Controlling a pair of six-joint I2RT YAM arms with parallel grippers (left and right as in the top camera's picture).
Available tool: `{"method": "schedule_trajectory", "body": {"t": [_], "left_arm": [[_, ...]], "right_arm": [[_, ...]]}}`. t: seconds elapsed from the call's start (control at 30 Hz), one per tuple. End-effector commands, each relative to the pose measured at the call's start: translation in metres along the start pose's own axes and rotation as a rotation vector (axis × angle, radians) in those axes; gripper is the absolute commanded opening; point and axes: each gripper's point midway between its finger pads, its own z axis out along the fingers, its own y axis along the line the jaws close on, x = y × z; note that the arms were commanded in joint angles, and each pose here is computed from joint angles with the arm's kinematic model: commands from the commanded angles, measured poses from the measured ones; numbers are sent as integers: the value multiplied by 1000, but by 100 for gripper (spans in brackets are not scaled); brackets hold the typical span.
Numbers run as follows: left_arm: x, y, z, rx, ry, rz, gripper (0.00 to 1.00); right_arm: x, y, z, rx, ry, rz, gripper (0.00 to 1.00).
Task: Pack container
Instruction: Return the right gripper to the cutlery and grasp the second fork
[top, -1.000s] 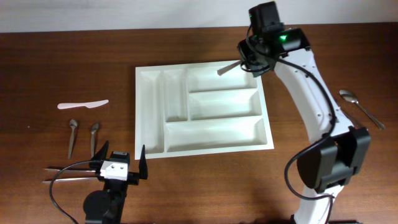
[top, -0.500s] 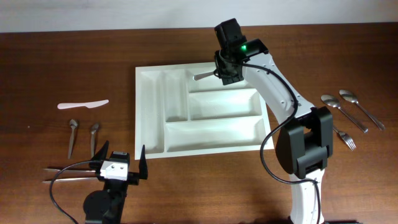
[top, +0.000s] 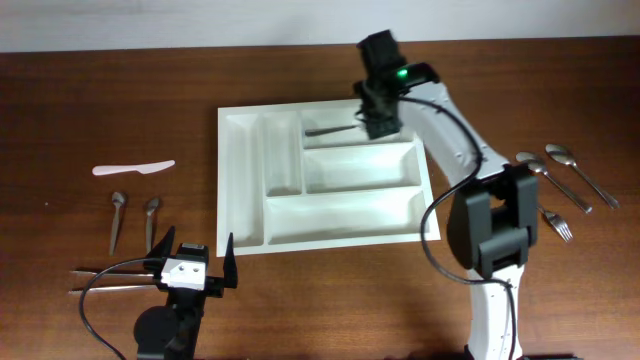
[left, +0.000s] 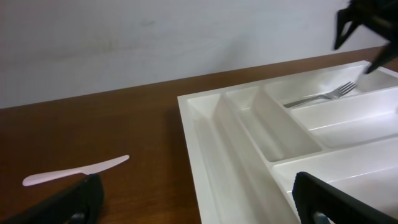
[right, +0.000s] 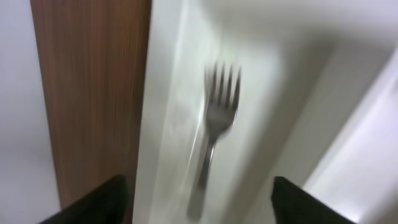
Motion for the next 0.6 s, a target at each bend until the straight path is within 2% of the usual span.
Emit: {"method": "schedule_trajectory", "body": {"t": [0.0, 0.07, 0.1, 0.17, 0.23, 0.3, 0.37, 0.57], "left_arm": [[2, -1, 0, 5, 1, 15, 99], [2, -1, 0, 5, 1, 15, 99], [2, -1, 0, 5, 1, 15, 99], [2, -1, 0, 5, 1, 15, 99], [2, -1, 0, 5, 1, 15, 99], [2, -1, 0, 5, 1, 15, 99], [2, -1, 0, 5, 1, 15, 99], [2, -1, 0, 5, 1, 15, 99]], "right_arm": [[-85, 10, -45, -68, -88, -96, 82], [-125, 13, -71, -107, -122, -242, 95], [-153, 14, -94, -142, -145, -405, 99], [-184, 12, -126, -199, -168, -642, 99], [-209, -12, -164, -227, -159, -955, 99], [-226, -51, -180, -134, -138, -1086, 99], [-255, -124, -190, 61, -41, -1137, 99], [-273, -198, -178, 271, 154, -1248, 99]]}}
